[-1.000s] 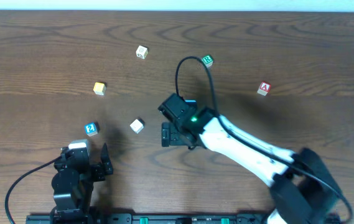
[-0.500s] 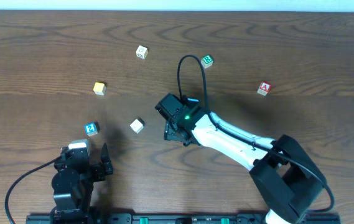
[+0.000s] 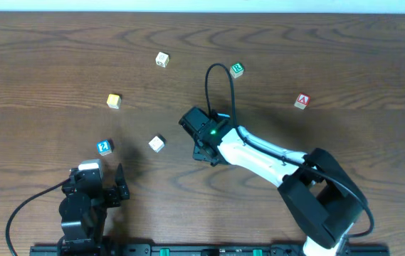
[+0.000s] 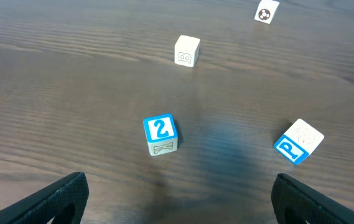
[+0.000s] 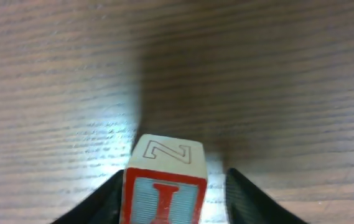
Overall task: Spell out Ai2
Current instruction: 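Lift the 'I' block with the right gripper and carry it forward, then lower the 'I' block onto the table and open the right gripper, then move the right gripper to the red 'A' block and grasp it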
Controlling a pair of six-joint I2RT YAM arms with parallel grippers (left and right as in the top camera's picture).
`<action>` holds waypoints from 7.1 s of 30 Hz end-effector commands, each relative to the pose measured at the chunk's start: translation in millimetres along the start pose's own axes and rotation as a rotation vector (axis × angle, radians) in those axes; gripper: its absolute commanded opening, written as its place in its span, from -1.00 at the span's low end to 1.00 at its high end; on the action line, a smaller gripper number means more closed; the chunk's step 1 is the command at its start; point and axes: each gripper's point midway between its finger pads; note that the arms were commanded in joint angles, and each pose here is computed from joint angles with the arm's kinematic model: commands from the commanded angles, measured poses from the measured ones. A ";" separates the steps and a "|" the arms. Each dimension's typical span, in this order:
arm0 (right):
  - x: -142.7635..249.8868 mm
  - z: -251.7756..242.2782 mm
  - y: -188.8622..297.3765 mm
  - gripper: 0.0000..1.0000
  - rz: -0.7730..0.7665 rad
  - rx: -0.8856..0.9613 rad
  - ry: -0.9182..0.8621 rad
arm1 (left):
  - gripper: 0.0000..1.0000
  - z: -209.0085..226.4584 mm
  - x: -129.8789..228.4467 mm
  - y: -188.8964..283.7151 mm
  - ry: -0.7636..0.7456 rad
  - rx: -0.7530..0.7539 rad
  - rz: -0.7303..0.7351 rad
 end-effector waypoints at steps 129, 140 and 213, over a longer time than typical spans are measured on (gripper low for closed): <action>-206.3 -65.8 190.1 0.60 -0.239 0.148 0.141 | 0.91 2.9 1.7 -1.6 0.006 -0.013 -0.002; -202.3 -249.3 184.2 0.92 -0.050 0.247 -0.071 | 0.91 2.9 1.7 -1.6 0.006 -0.013 -0.002; -151.2 -265.5 -33.2 -0.27 0.166 0.105 -0.329 | 0.91 2.9 1.7 -1.6 0.006 -0.013 -0.002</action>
Point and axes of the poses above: each gripper's point midway between its finger pads, its own y axis back along the fingers, its own z axis along the line the jaws close on, x = y × z, and after that the axes turned 10 degrees about y, right-handed
